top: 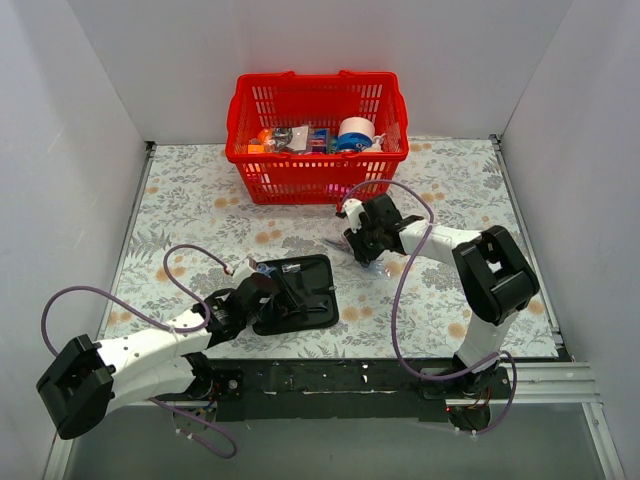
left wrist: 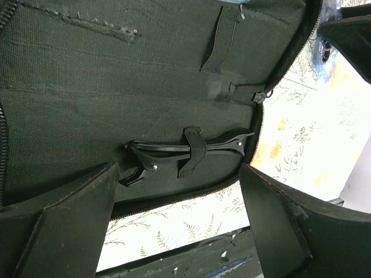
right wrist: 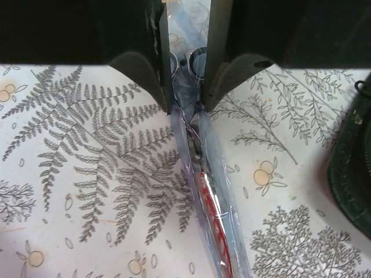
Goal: Sort the hair-cutting tools
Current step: Pick up the scissors from the center of the board.
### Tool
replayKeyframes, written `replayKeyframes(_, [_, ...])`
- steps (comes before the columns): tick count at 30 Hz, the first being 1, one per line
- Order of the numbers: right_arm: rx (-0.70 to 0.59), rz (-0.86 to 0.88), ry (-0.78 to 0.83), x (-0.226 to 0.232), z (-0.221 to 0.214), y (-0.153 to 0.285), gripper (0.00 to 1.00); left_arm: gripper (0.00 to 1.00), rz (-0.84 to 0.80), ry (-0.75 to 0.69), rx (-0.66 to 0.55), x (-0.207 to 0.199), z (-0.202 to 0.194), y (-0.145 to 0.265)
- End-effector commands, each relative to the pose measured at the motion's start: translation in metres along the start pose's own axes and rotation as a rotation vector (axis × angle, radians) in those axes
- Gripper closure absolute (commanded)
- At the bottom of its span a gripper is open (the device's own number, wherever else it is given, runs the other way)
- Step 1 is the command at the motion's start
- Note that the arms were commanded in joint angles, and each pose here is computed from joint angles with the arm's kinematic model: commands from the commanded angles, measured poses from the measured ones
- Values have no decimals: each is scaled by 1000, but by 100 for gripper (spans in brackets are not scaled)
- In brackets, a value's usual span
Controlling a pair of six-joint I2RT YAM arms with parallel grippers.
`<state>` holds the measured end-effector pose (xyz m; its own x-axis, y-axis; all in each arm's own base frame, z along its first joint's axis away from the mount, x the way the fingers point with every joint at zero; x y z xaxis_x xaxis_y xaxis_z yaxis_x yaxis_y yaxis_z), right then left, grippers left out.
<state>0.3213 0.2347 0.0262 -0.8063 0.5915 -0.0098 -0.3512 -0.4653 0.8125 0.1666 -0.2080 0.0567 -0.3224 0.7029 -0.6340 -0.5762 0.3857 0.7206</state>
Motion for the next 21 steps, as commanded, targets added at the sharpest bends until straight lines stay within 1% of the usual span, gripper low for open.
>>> replayKeyframes(1, [329, 111, -117, 50, -94, 7, 73, 16, 60, -7, 49, 22, -11, 4])
replayKeyframes(2, [337, 109, -118, 53, -97, 8, 76, 16, 58, -5, 48, 22, -11, 4])
replayKeyframes(3, [332, 99, -120, 54, -95, 11, 85, 16, 58, -5, 50, 23, -11, 5])
replayKeyframes(4, [331, 92, -120, 54, -95, 13, 88, 16, 54, -4, 48, 22, -11, 5])
replayKeyframes(5, [334, 73, -110, 55, -96, 16, 97, 16, 54, -4, 46, 23, -10, 5])
replayKeyframes(6, [336, 66, -117, 56, -96, 18, 99, 16, 53, -4, 46, 23, -10, 6])
replayKeyframes(13, [334, -16, -149, 56, -92, 39, 99, 16, 45, -9, 43, 21, -9, 9])
replayKeyframes(18, [295, -158, -131, 36, -68, 74, 99, 16, 49, -20, 61, 19, -11, 11])
replayKeyframes(21, [262, -207, -72, 34, -47, 98, 99, 16, 48, -18, 73, 19, -13, 11])
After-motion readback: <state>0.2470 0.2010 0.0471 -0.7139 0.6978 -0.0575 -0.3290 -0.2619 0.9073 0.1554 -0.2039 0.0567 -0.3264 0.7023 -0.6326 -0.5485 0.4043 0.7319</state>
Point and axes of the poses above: each gripper's point midway between its finger pads, its own y axis back along the fingers, its own x axis along the line the jaws close on, z = x × y, the point moved 1 cm from there along y, back along the fingers, and after that the axes turned 4 degrees about y, right-handed, at the moved point
